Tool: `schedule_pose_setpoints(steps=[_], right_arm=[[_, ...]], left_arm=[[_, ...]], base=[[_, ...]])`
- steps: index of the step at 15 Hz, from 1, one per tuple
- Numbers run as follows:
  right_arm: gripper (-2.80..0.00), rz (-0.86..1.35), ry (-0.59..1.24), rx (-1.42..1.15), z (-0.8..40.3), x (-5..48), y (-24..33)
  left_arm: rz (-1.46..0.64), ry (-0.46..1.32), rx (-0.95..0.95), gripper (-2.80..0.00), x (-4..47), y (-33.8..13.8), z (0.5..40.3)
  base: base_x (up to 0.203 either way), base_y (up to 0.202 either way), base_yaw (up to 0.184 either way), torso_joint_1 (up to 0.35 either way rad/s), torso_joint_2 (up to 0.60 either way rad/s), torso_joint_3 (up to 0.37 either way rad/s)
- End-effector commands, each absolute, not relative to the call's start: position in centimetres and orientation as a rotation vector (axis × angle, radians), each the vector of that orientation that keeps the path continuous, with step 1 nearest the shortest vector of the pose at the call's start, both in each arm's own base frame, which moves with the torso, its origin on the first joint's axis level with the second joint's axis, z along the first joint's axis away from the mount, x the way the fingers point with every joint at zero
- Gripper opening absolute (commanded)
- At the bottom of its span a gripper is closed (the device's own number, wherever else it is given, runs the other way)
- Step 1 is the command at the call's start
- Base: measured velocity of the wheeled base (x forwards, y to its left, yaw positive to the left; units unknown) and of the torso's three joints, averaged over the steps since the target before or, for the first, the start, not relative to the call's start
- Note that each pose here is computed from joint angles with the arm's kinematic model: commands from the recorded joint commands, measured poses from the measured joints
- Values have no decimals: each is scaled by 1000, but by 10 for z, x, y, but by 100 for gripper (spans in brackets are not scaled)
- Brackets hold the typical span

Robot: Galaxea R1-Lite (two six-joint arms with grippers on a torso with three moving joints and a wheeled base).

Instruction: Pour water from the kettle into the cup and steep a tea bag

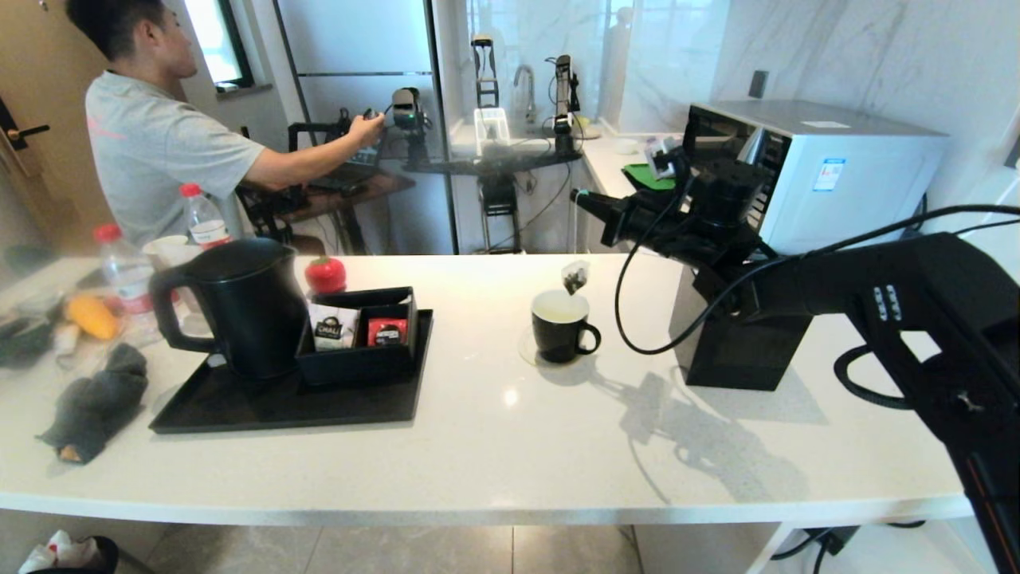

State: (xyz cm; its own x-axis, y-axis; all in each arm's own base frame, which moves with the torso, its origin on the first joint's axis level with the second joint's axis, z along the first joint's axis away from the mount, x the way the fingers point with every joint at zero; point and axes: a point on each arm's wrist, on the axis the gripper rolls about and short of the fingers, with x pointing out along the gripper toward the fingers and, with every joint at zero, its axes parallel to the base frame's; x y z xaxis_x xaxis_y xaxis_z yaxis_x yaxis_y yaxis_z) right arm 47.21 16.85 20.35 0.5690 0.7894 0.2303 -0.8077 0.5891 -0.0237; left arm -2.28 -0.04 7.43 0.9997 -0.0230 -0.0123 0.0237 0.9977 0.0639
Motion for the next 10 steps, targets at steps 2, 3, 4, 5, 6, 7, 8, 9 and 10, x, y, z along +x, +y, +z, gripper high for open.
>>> schedule_pose_setpoints(steps=[2, 3, 4, 5, 6, 7, 8, 9, 10], right_arm=[[-280, 942, -255, 82, 211, 472, 168], [-280, 942, -252, 82, 209, 473, 168], [-280, 942, -251, 82, 208, 473, 168], [-280, 942, -238, 84, 203, 473, 168], [-280, 941, -226, 84, 199, 473, 168], [-280, 940, -214, 86, 192, 472, 168], [-280, 939, -202, 88, 185, 471, 168], [-280, 939, -185, 90, 176, 470, 167], [-280, 938, -172, 92, 168, 468, 167]], left_arm=[[-25, 11, 64, -280, -23, 0, 74], [-23, 12, 64, -280, -23, 0, 74], [-23, 12, 64, -280, -23, 0, 74], [-24, 12, 64, -280, -23, 0, 74], [-23, 12, 64, -280, -23, 0, 74], [-23, 12, 64, -280, -23, 0, 74], [-23, 12, 64, -280, -23, 0, 74], [-25, 11, 64, -280, -23, 0, 74], [-24, 11, 64, -280, -23, 0, 74]], base=[[0, 0, 0, 0, 0, 0], [0, 0, 0, 0, 0, 0], [0, 0, 0, 0, 0, 0], [0, 0, 0, 0, 0, 0], [0, 0, 0, 0, 0, 0], [0, 0, 0, 0, 0, 0], [0, 0, 0, 0, 0, 0], [0, 0, 0, 0, 0, 0], [0, 0, 0, 0, 0, 0]])
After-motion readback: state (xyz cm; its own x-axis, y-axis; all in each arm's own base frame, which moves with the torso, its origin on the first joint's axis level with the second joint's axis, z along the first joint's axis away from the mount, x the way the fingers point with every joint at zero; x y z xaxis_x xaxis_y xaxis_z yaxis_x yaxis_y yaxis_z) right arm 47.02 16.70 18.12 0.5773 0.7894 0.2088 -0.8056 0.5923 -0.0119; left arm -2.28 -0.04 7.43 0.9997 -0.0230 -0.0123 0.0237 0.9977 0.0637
